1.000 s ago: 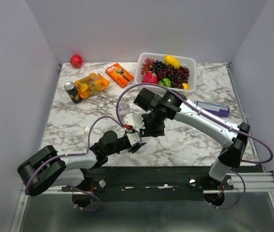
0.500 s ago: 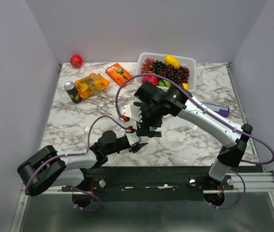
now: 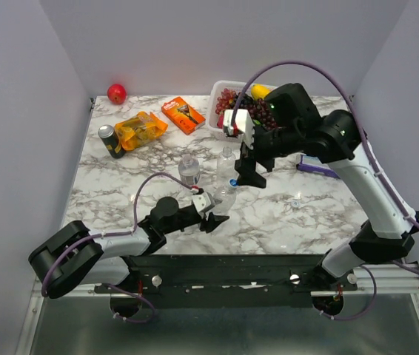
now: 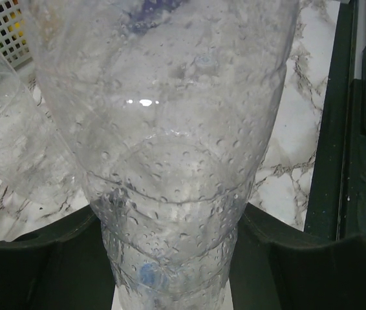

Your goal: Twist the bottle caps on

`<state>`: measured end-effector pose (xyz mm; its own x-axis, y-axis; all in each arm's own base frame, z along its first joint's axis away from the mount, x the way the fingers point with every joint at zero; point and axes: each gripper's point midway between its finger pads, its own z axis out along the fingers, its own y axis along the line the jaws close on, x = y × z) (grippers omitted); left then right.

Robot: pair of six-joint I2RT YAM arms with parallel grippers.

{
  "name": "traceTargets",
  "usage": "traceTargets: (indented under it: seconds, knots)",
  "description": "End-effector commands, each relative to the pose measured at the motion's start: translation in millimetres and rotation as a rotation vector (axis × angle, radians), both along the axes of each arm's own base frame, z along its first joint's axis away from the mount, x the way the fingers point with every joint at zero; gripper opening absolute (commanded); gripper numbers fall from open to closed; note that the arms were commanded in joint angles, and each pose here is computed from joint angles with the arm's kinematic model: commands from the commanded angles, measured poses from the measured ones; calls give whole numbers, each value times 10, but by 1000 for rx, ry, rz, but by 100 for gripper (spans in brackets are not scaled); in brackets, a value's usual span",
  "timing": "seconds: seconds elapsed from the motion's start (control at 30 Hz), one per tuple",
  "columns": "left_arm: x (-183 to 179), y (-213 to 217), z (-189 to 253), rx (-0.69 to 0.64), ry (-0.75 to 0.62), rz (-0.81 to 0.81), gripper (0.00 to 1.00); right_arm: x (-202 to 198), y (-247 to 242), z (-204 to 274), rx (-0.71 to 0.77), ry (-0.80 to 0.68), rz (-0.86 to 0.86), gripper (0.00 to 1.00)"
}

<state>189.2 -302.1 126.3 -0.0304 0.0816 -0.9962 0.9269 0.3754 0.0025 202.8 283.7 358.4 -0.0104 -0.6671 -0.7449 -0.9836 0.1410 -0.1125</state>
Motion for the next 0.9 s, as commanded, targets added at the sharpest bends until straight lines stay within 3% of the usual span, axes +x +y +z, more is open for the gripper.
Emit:
traceTargets:
  seconds: [0.0,0.07,0.1,0.23,0.3,0.47,0.67,0.87]
  knots:
    - [73,-119,303,-89,45,2,0,-512,-272,-158,-47,150,101,100]
    - [77,-131,332,-89,53,1,0,-429,-298,-320,-67,76,125,97]
    - [77,-141,346,-84,59,0,0,-283,-221,-225,-9,-17,100,95]
    - [57,-133,331,-51,64,-10,0,-174,-286,-196,18,-211,141,81]
    - [31,-108,309,-27,54,-18,0,-214,-303,-240,-1,-212,179,80]
    - [-9,-40,214,25,30,-28,0,-255,-309,-257,2,-224,216,82]
    - [-67,-46,211,35,34,-57,0,-296,-221,-390,13,-208,275,96]
    - [-70,-65,261,12,51,-55,0,-274,-81,-466,13,-186,284,98]
